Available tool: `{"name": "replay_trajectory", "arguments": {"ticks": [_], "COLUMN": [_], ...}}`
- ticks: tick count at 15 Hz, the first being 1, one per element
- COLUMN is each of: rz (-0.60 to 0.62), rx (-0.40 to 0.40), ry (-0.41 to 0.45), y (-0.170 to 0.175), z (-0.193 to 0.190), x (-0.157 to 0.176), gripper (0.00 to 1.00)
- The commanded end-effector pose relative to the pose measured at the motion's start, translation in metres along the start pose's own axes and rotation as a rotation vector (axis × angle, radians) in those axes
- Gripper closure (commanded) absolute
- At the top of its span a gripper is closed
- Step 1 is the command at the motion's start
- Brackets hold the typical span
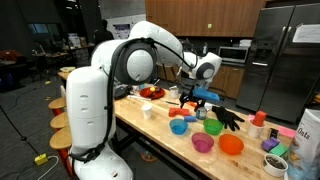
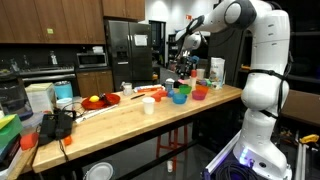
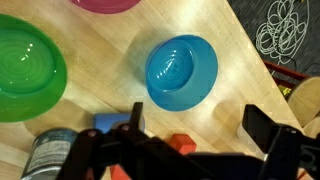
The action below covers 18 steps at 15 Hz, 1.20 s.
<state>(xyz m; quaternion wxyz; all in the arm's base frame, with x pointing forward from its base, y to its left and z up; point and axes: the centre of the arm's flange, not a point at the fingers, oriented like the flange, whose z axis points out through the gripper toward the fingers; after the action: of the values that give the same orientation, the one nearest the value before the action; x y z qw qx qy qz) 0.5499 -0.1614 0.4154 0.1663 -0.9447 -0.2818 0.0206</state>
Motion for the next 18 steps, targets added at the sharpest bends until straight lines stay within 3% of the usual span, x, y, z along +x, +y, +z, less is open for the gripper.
{"name": "replay_trajectory", "arguments": {"ticks": [1,6,13,18], "rz": [0.021,0.029,0.004,0.018], "rx": [0.025,0.050,0.146,0.163], "ry": [-0.033,-0.086,-0.142,-0.169], "y": [0.015,0.023,0.020,0.016], "z": [0.010,0.031,0.068,0.075], "x": [0.014,0.028,0.051,0.060], "gripper": [0.00,0.00,0.00,0.00]}}
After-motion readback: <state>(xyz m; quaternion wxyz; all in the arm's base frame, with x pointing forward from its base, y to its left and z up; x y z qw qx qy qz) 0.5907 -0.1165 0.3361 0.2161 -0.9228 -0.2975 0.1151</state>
